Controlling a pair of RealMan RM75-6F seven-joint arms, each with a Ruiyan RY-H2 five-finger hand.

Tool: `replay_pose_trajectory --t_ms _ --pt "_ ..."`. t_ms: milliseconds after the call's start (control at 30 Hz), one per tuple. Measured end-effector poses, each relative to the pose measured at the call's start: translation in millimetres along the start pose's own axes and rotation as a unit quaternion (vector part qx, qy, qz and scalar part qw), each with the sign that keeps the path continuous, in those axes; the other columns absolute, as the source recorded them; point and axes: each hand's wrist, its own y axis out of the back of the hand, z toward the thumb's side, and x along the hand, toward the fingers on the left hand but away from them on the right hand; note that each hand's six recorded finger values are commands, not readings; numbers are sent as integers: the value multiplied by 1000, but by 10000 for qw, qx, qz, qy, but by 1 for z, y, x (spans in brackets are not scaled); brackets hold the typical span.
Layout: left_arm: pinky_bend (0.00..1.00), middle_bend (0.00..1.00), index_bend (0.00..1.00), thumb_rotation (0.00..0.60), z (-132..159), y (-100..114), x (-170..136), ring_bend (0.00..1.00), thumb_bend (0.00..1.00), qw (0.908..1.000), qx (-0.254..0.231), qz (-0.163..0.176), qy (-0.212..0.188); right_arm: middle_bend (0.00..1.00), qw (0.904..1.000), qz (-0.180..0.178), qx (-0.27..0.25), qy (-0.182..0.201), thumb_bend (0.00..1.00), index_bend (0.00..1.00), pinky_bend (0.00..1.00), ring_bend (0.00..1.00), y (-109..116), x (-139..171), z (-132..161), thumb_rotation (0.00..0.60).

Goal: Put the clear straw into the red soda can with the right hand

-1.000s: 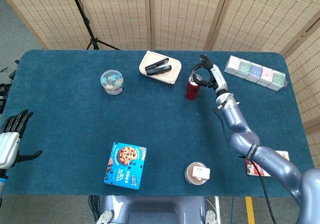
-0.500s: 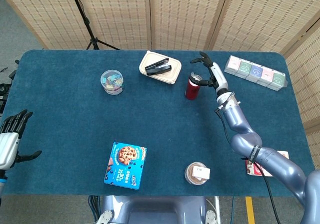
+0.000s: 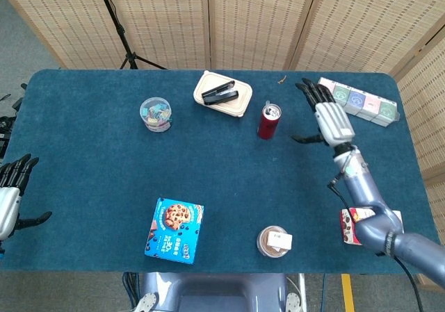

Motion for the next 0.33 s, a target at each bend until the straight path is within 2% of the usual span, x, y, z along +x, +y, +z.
replay_pose_trajectory --t_ms 100,200,333 --pt "0 0 0 600 0 2 -3 0 0 10000 18 65 -23 0 9978 52 655 -48 0 0 0 0 2 48 -14 600" --pt "0 0 0 600 -2 4 -7 0 0 9999 48 98 -47 0 9939 213 1071 -179 0 0 0 0 1 93 -30 600" --pt "0 0 0 600 -5 6 -11 0 0 9998 84 168 -50 0 9899 152 1388 -248 0 0 0 0 5 124 -38 600"
